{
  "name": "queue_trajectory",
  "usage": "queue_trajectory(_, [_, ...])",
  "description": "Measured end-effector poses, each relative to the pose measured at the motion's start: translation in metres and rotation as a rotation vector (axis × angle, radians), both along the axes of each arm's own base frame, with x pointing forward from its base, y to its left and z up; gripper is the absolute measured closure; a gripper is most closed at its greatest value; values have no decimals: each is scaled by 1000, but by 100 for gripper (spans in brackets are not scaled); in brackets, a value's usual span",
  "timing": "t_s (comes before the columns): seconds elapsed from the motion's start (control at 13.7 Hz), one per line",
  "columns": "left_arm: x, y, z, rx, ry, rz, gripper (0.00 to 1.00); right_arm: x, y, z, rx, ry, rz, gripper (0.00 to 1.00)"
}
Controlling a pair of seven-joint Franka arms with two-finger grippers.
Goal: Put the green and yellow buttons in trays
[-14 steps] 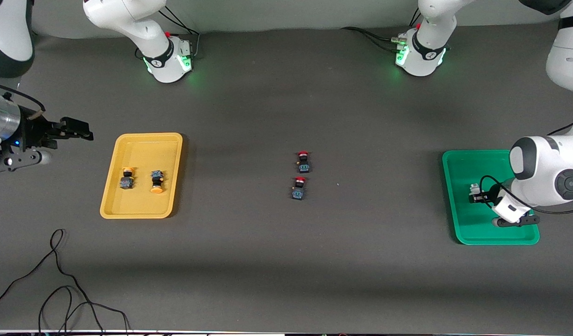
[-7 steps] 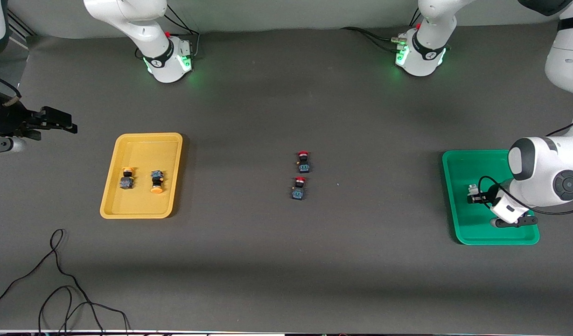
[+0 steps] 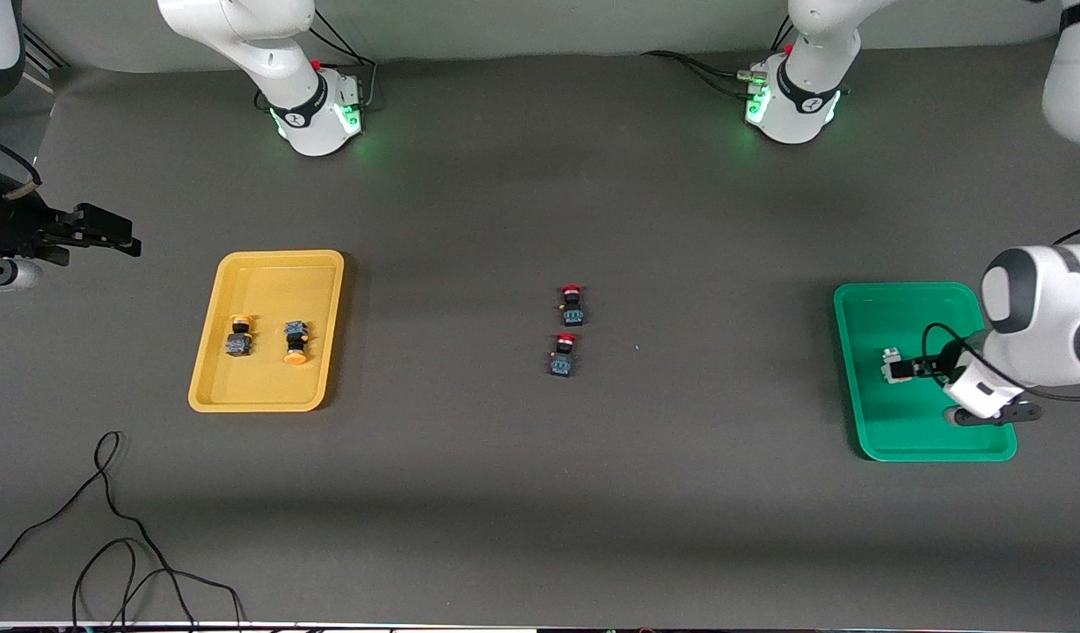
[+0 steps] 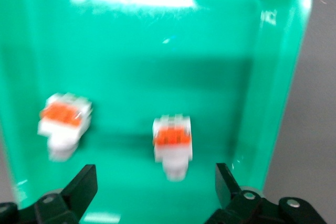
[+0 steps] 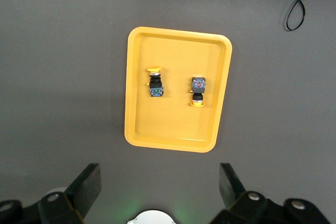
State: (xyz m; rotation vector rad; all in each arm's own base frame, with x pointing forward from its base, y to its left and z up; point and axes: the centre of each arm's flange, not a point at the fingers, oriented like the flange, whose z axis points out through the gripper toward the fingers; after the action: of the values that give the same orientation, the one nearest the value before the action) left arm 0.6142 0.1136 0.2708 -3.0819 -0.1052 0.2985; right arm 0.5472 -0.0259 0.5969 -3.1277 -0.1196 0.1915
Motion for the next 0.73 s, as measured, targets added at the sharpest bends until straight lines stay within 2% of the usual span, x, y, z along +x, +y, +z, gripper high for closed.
queue_trajectory(0.29, [-25,-32,110,71,85,-32,0,0,4,1,-2,-4,1,0])
queue_trajectory(0.58, [-46,-53,220,75,145,-8,0,1,8,2,-4,-6,5,0])
queue_trajectory(0.73, [-50,-62,274,72,152,-12,0,1,8,3,-5,-7,4,0])
